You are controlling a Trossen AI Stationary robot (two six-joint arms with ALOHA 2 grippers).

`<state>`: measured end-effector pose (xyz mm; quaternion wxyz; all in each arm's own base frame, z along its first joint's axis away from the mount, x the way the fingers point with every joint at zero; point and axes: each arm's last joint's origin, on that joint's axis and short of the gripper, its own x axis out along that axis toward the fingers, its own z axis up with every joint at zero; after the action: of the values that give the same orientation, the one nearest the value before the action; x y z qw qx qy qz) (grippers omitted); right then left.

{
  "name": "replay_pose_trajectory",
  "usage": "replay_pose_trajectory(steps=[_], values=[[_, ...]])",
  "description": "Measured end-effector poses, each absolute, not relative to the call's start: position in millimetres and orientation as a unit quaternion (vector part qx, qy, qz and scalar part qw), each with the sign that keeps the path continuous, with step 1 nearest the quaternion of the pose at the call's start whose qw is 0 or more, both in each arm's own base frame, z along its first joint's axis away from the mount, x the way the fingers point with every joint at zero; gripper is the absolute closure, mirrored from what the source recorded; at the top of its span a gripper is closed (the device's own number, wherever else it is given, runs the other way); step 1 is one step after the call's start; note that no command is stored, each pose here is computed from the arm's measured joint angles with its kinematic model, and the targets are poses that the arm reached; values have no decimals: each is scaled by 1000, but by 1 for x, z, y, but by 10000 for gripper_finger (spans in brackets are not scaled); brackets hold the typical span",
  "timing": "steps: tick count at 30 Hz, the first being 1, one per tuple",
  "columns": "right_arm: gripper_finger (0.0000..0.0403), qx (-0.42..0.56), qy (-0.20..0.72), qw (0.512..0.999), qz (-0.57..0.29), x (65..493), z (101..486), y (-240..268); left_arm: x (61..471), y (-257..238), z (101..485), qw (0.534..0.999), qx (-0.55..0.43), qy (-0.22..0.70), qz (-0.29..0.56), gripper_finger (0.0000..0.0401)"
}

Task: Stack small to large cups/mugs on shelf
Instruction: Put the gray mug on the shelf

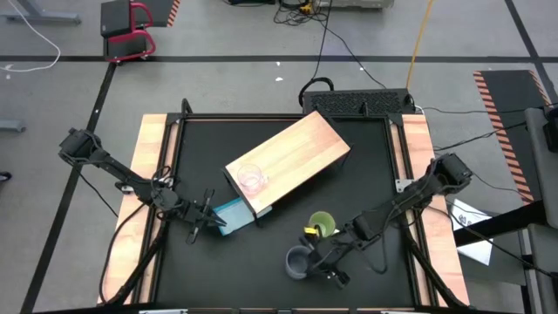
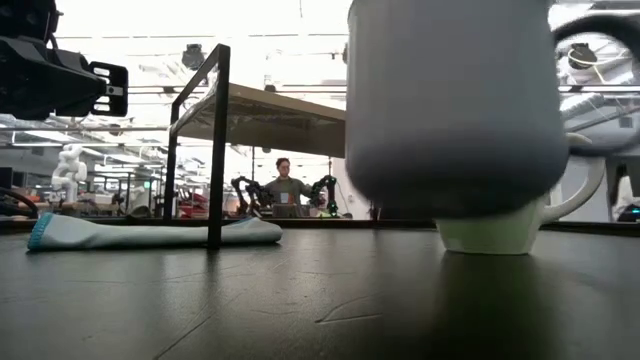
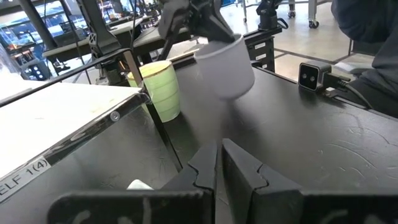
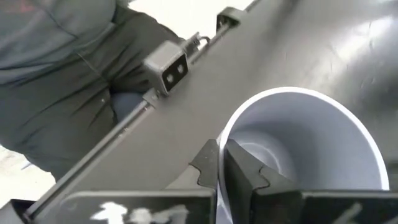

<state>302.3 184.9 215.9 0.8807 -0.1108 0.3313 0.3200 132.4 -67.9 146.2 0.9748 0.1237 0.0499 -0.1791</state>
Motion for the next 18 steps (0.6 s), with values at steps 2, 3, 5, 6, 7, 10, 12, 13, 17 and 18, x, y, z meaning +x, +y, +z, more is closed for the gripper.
replay_pose_trajectory(steps=[2,3,5,6,7,10,12,13,17,18], values=[[401,-114,322,884,319,299,223,185,132,-68,146,975,124,50,-179,375],[401,-117,319,887,314,297,227,184,132,-68,146,975,124,50,-179,375],[401,-122,313,891,307,292,236,182,132,-68,146,975,124,50,-179,375],[401,-124,315,890,305,289,240,180,132,-68,146,975,124,50,-179,375],[401,-125,316,890,304,286,243,178,132,-68,146,975,124,50,-179,375],[402,-125,311,895,293,279,255,173,132,-68,146,975,124,50,-179,375],[402,-127,307,899,284,273,262,170,132,-68,146,975,124,52,-179,375],[402,-127,303,901,284,270,265,168,132,-68,146,974,125,53,-179,375],[402,-126,299,902,285,255,270,159,132,-68,145,974,125,55,-179,375],[402,-125,294,903,287,250,271,157,132,-68,145,974,125,55,-180,375]])
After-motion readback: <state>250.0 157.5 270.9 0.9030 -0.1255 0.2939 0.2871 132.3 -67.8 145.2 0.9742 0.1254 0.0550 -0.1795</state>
